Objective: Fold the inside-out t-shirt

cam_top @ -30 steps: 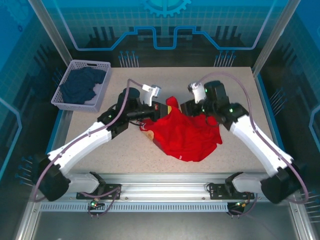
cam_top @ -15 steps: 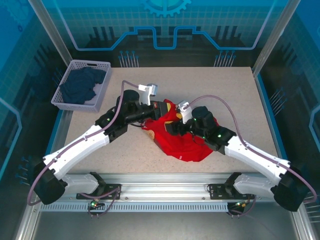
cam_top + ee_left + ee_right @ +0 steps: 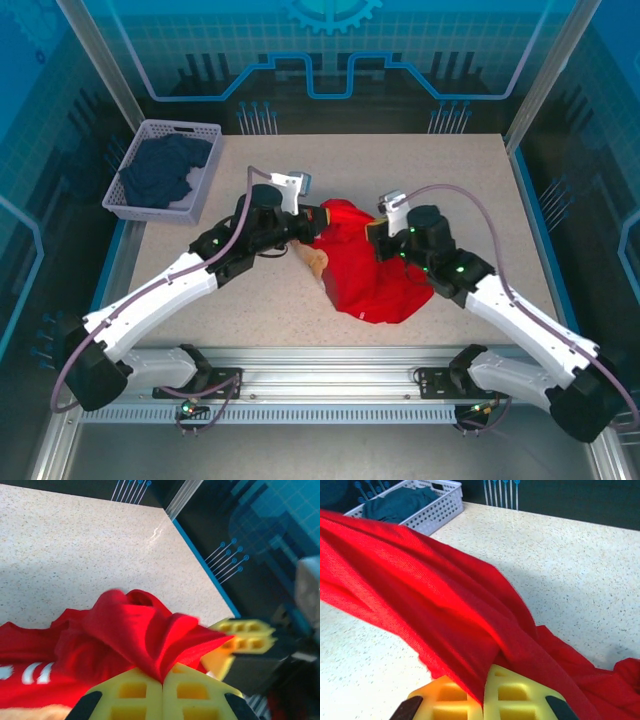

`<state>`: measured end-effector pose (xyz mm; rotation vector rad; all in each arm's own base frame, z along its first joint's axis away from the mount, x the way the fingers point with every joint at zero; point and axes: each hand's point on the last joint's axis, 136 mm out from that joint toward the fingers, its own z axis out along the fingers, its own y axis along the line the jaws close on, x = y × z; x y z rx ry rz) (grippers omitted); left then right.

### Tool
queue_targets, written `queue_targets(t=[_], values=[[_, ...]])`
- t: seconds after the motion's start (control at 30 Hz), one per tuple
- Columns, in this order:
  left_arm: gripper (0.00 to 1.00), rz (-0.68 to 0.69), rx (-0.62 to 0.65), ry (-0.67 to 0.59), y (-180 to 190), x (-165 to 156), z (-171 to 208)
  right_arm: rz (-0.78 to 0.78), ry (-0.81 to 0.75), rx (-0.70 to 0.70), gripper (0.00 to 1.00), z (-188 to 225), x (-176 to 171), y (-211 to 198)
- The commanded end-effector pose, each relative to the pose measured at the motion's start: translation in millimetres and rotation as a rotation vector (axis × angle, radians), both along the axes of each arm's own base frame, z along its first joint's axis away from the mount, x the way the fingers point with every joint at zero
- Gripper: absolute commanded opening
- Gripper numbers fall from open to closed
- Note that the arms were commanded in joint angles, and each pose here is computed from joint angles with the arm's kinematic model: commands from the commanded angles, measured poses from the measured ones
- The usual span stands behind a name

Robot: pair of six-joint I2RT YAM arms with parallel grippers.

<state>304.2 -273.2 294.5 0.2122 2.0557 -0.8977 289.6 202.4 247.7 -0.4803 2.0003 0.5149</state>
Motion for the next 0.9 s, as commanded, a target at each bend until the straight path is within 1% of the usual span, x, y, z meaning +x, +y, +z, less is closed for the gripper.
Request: queue_targets(t=[0.0,0.07,0.13,0.2,0.27,0.37,0.43,0.5,0.6,0.7,0.77,0.87], values=[[0.0,0.088,0.084,-0.152,26,10,32,0.065,0.064,-0.085,0.0,-2,-11,-19],[0.0,0.06,0.071,-0.165,22,8,37,0.12,0.093,-0.107,0.0,0,-13,-17],[0.0,0.003,0.021,-0.173,12,2,45,0.166,0.132,-0.134,0.02,-2,-14,-13],[0.0,-0.055,-0.039,-0.171,0,-3,52,0.214,0.172,-0.154,0.06,-9,-15,-6],[0.0,-0.094,-0.1,-0.169,-8,-7,62,0.215,0.204,-0.172,0.1,-16,-12,-5],[0.0,-0.089,-0.144,-0.189,-8,-7,81,0.118,0.233,-0.226,0.1,-26,0,-18],[0.0,-0.06,-0.14,-0.218,-4,-4,90,0.046,0.241,-0.256,0.11,-30,7,-28],[0.0,-0.047,-0.133,-0.237,-2,-2,95,0.021,0.237,-0.261,0.12,-30,9,-31],[0.0,-0.056,-0.129,-0.24,-4,-1,97,-0.007,0.227,-0.263,0.13,-25,12,-34],[0.0,-0.056,-0.122,-0.231,-5,0,94,-0.063,0.201,-0.311,0.16,-18,16,-45],[0.0,-0.054,-0.12,-0.222,-5,1,92,0.016,0.134,-0.272,0.22,-6,11,-31],[0.0,-0.051,-0.118,-0.211,-6,3,89,0.229,0.029,-0.121,0.37,18,-12,6]])
